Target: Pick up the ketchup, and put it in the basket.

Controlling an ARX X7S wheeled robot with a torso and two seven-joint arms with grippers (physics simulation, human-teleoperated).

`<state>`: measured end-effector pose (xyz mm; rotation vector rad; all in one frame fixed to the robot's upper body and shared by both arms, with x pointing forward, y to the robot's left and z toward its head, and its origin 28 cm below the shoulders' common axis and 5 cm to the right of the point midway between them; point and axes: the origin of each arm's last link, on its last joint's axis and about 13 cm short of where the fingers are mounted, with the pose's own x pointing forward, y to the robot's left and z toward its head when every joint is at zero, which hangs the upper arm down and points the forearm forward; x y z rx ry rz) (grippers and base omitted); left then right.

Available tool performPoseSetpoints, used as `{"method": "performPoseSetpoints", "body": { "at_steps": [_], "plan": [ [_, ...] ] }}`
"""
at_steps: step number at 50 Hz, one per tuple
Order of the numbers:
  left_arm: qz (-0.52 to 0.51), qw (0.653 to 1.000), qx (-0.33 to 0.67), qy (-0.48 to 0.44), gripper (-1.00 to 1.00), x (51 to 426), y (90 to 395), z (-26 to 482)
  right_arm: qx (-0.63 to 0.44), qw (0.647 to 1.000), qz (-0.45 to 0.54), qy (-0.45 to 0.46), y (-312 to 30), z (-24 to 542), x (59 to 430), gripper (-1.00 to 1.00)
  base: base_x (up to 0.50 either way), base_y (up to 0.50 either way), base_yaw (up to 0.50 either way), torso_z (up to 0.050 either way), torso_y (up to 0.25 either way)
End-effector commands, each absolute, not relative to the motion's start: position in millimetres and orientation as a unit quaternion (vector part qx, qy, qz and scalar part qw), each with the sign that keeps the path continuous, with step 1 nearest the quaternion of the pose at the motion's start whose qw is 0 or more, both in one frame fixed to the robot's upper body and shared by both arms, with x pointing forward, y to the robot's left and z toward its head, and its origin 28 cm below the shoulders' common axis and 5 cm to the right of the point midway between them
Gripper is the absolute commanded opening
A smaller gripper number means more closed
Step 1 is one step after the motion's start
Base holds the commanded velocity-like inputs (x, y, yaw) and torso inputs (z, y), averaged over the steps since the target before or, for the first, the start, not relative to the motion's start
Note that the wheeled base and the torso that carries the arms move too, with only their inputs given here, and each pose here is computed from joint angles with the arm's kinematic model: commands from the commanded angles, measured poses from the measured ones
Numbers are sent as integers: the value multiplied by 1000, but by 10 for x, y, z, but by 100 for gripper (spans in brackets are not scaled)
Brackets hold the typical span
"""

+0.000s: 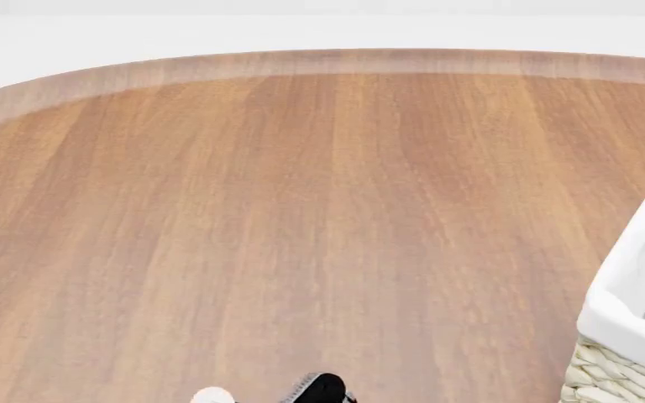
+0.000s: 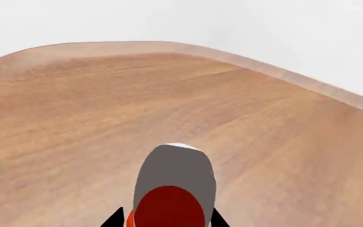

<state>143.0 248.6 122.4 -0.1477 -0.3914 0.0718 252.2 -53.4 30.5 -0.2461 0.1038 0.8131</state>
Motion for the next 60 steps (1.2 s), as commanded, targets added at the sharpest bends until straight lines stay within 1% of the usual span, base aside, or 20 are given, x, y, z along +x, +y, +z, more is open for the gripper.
{"method": "performPoseSetpoints", "body": {
  "at_steps": [1, 3, 11, 15, 17, 22, 30, 43, 51, 60],
  "plan": [
    [35, 977, -80, -195, 100, 1436, 2489, 1236, -134, 941, 308, -48, -813, 753, 2325, -100, 0, 0, 0, 0, 0],
    [39, 977, -82, -192, 100, 1458, 2492, 1228, -128, 946, 290, -64, -900, 904, 2265, -100, 0, 0, 0, 0, 0],
    [33, 977, -82, -193, 100, 1457, 2480, 1233, -147, 946, 274, -88, -1140, 1250, 2082, -100, 0, 0, 0, 0, 0],
    [30, 977, -86, -194, 100, 1478, 2473, 1216, -162, 953, 232, -103, -1263, 1433, 2015, -100, 0, 0, 0, 0, 0],
    [29, 977, -87, -193, 100, 1489, 2466, 1211, -170, 957, 202, -116, -1308, 1504, 2007, -100, 0, 0, 0, 0, 0],
    [24, 977, -88, -194, 100, 1513, 2450, 1194, -169, 962, 174, -125, -1397, 1615, 1987, -100, 0, 0, 0, 0, 0],
    [20, 974, -107, -199, 100, 1497, 2461, 1222, -170, 969, 114, -141, -1553, 1863, 2075, -100, 0, 0, 0, 0, 0],
    [19, 970, -114, -215, 100, 1433, 2438, 1297, -172, 969, 98, -151, -1647, 2338, 2118, -100, 0, 0, 0, 0, 0],
    [22, 968, -115, -220, 100, 1424, 2439, 1322, -160, 965, 106, -181, -1667, 2738, 2122, -100, 0, 0, 0, 0, 0],
    [19, 968, -114, -224, 100, 1402, 2418, 1336, -141, 968, 71, -197, -1792, 3171, 2158, -100, 0, 0, 0, 0, 1]
  ]
}}
